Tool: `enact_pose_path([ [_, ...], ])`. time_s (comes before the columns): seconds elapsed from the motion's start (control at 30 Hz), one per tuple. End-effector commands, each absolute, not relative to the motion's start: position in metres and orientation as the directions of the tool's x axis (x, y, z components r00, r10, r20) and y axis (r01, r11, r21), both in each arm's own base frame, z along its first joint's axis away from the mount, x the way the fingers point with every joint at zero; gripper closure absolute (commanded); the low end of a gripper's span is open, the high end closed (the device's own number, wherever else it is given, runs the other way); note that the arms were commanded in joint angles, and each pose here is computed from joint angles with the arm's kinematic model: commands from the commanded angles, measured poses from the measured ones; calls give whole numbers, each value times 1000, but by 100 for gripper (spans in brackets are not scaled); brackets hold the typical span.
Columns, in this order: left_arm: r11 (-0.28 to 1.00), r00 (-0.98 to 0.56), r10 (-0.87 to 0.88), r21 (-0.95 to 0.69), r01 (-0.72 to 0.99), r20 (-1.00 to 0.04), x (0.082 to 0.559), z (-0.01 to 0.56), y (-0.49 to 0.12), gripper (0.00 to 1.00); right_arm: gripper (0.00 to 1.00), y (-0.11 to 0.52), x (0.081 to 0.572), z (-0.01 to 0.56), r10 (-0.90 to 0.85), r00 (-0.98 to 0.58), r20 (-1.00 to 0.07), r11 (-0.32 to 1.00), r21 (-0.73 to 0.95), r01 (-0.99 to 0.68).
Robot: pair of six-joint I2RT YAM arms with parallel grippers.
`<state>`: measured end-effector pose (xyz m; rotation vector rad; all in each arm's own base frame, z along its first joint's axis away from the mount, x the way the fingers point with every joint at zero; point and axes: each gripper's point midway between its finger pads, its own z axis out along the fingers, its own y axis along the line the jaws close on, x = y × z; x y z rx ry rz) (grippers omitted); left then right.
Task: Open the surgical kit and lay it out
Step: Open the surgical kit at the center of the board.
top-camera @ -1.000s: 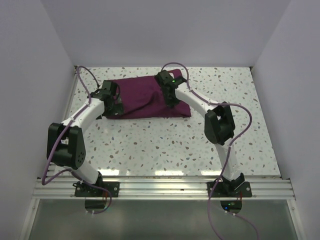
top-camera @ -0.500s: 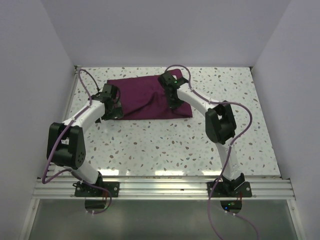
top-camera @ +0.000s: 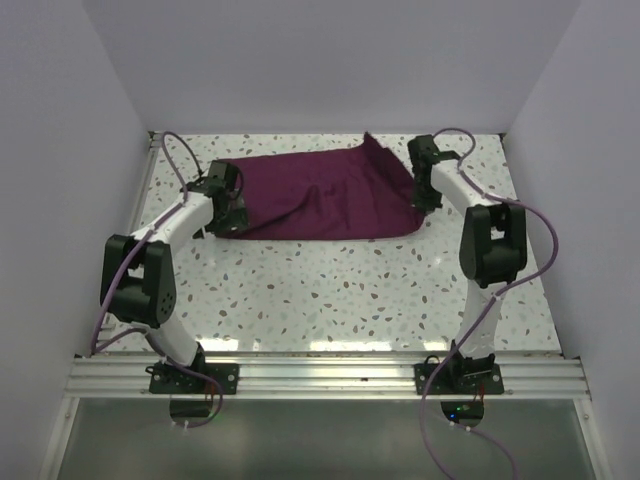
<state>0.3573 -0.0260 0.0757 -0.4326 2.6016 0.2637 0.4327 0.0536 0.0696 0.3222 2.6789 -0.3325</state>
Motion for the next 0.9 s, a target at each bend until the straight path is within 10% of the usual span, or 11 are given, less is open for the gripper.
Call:
enact_pose_path([
  [0.0, 933, -827, -236, 117, -339, -511, 371, 84, -25, 4, 100, 15, 419, 75, 231, -859, -457, 900, -235, 367],
  [0.07, 936, -826, -233, 114, -334, -513, 375, 86, -27, 4, 64, 6, 412, 62, 241, -873, -424, 893, -255, 371],
  [0.1, 936, -831, -231, 118, -332, -507, 376, 84, -27, 4, 27, -1, 411, 59, 253, -873, -416, 886, -263, 382],
  [0.17, 938, -832, -223, 119, -324, -508, 378, 86, -28, 4, 10, -8, 410, 52, 268, -877, -400, 877, -277, 394],
  [0.87, 964, -790, -192, 38, -262, -582, 494, 94, -42, 16, 9, 39, 352, 127, 342, -800, -493, 938, 129, 322],
])
